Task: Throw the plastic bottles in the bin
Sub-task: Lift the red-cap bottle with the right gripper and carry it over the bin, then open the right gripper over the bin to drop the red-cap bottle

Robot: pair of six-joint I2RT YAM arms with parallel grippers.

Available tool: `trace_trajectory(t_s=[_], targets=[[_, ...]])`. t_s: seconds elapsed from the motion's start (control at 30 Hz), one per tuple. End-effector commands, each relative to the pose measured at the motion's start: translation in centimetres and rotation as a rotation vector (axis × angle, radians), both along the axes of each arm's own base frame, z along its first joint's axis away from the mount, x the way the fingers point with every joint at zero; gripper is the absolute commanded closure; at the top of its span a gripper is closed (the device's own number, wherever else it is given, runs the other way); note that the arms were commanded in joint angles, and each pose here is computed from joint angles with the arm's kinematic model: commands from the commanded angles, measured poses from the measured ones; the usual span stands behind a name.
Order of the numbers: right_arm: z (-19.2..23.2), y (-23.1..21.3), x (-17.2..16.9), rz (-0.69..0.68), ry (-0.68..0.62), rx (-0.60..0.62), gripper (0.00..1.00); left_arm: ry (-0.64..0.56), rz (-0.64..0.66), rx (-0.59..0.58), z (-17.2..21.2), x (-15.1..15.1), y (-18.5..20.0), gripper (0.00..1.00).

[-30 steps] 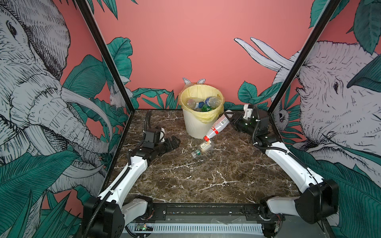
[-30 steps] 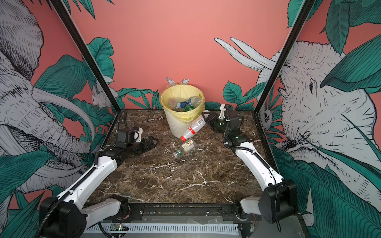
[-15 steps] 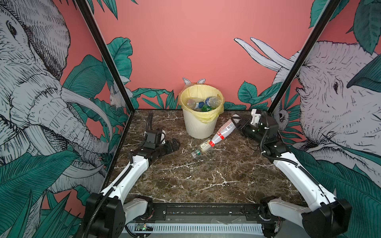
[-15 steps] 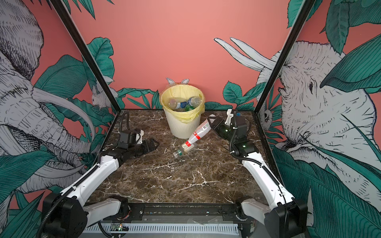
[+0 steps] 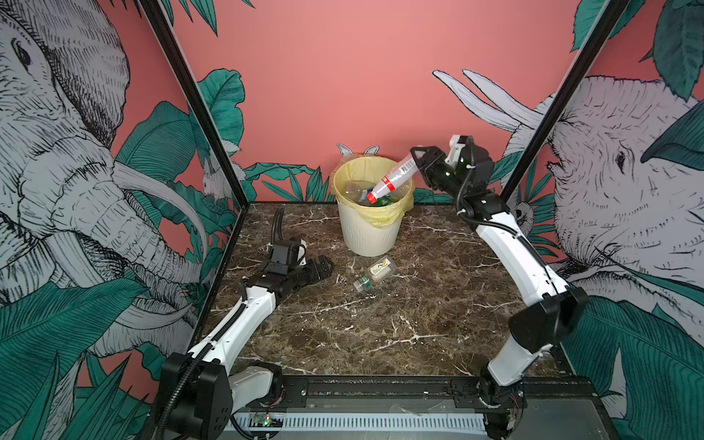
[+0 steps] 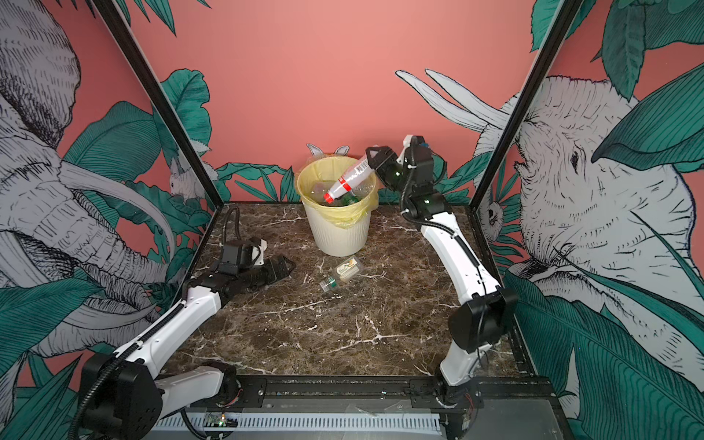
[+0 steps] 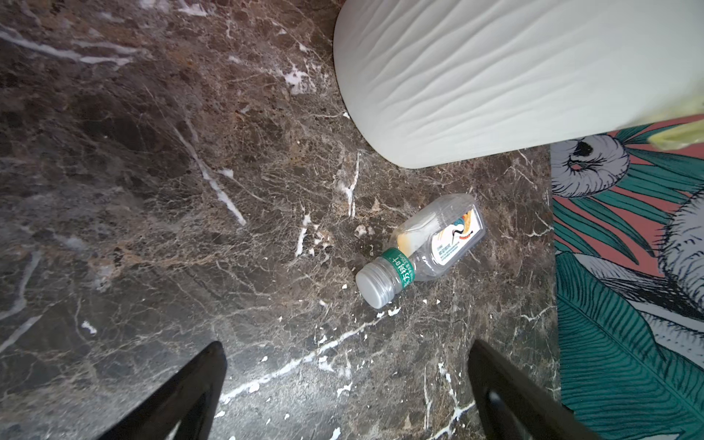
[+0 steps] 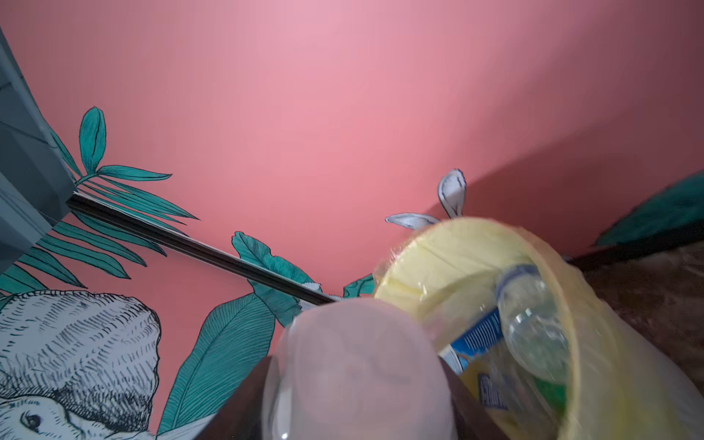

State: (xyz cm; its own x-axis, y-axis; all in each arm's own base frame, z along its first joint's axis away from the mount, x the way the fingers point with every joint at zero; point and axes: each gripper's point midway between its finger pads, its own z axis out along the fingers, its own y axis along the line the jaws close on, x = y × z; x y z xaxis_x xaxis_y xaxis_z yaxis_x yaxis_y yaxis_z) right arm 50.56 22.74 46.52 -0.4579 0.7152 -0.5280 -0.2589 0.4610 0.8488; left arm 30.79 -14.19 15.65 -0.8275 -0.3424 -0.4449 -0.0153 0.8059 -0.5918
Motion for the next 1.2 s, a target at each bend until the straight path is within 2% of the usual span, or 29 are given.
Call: trace_trajectory(t_s=[0.0,0.03,0.17,0.33,0.5,0.77,1.17], targets=[[-2.4,1.9,3.5,-0.041,0.075,-0.062,0.15,0.001,0.001,-0.024,-0.1,0.2,-0.2,0.01],[-2.5,2.7,4.0,-0.026,0.077,-0.073,0.01,0.001,0.0,-0.025,-0.1,0.3,-0.2,0.01],[-0.8,3.3,2.8,-0.032,0.041,-0.196,0.01,0.008,-0.011,-0.027,0.0,0.1,-0.3,0.01],[2.1,0.5,-1.2,-0.082,-0.033,-0.293,0.01,-0.003,-0.011,-0.008,0.1,-0.1,0.0,0.01],[1.7,-2.7,-5.6,-0.127,-0.052,-0.408,0.01,-0.005,-0.032,0.01,0.6,0.1,-0.1,0.01],[-3.1,-6.9,-10.4,-0.14,-0.021,-0.434,0.01,-0.005,-0.045,0.009,0.9,0.0,-0.2,0.01],[-12.5,-10.0,-13.9,-0.114,0.093,-0.462,0.01,0.014,-0.069,-0.018,0.0,-0.1,-1.2,0.01]])
